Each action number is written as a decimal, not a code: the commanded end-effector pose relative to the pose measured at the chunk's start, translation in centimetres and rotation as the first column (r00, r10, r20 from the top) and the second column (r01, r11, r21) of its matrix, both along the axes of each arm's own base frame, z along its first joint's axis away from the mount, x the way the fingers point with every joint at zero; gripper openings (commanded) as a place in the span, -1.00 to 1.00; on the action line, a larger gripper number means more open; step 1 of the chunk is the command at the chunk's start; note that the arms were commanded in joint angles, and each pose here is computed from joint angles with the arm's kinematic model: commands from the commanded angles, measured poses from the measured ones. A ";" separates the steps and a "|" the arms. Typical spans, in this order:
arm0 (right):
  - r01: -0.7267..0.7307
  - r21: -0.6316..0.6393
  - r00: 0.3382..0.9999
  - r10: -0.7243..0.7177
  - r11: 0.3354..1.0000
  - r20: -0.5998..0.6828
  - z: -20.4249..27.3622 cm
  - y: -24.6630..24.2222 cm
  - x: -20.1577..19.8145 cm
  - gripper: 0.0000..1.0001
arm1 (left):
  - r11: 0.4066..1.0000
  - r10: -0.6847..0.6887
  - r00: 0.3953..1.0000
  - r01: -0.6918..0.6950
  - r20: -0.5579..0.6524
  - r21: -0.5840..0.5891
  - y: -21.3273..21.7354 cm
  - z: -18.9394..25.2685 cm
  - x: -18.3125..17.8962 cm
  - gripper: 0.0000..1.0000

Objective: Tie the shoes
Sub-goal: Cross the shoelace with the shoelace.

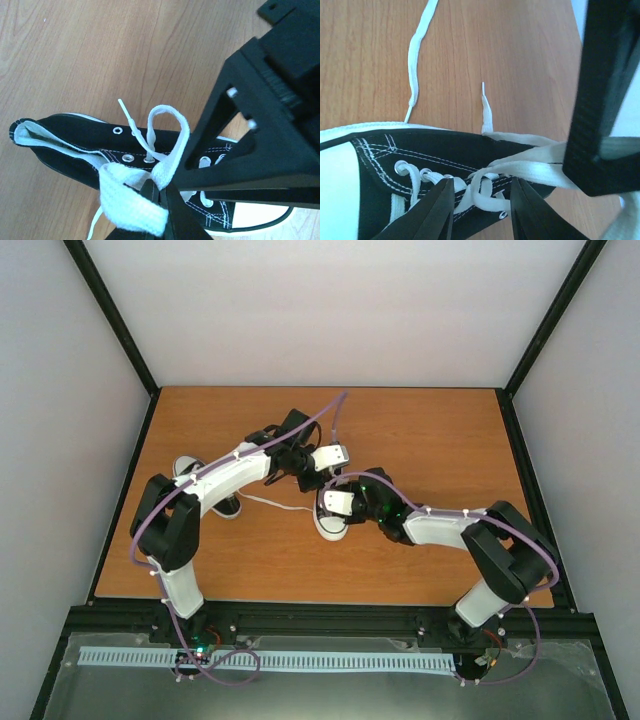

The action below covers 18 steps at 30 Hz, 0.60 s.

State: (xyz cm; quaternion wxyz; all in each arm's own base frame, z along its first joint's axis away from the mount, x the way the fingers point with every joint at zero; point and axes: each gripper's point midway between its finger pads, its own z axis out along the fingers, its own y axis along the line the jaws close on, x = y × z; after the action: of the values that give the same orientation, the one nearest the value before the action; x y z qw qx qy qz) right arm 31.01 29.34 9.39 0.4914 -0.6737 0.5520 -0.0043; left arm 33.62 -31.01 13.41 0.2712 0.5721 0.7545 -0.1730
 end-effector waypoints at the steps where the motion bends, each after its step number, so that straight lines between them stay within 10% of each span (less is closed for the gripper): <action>1: 0.014 0.001 0.999 -0.015 1.000 0.040 0.2 0.7 1.4 -0.35 | 0.999 -0.026 1.000 0.026 0.009 -0.044 -0.8 1.6 0.0 -0.98; 6: 0.038 -0.023 0.998 -0.037 0.999 0.042 -0.5 0.7 2.2 -0.39 | 0.999 -0.025 1.000 0.026 0.008 -0.042 -0.9 1.5 0.0 -0.98; 12: 0.042 -0.006 0.999 -0.042 0.999 0.008 -0.1 0.7 1.8 -0.94 | 0.999 -0.023 1.000 0.024 0.006 -0.038 -0.8 1.5 0.1 -0.98; 18: 0.018 0.001 0.996 -0.018 1.000 -0.091 0.3 -0.2 -0.8 -0.94 | 1.000 -0.012 1.000 0.012 -0.002 -0.024 -0.4 0.9 0.1 -0.99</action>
State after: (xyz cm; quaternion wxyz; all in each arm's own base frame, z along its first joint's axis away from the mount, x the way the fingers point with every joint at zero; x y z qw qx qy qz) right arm 31.83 29.28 8.31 0.4701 -0.6708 0.5736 -0.0102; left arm 33.29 -31.07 13.37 0.2664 0.5731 0.7538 -0.1802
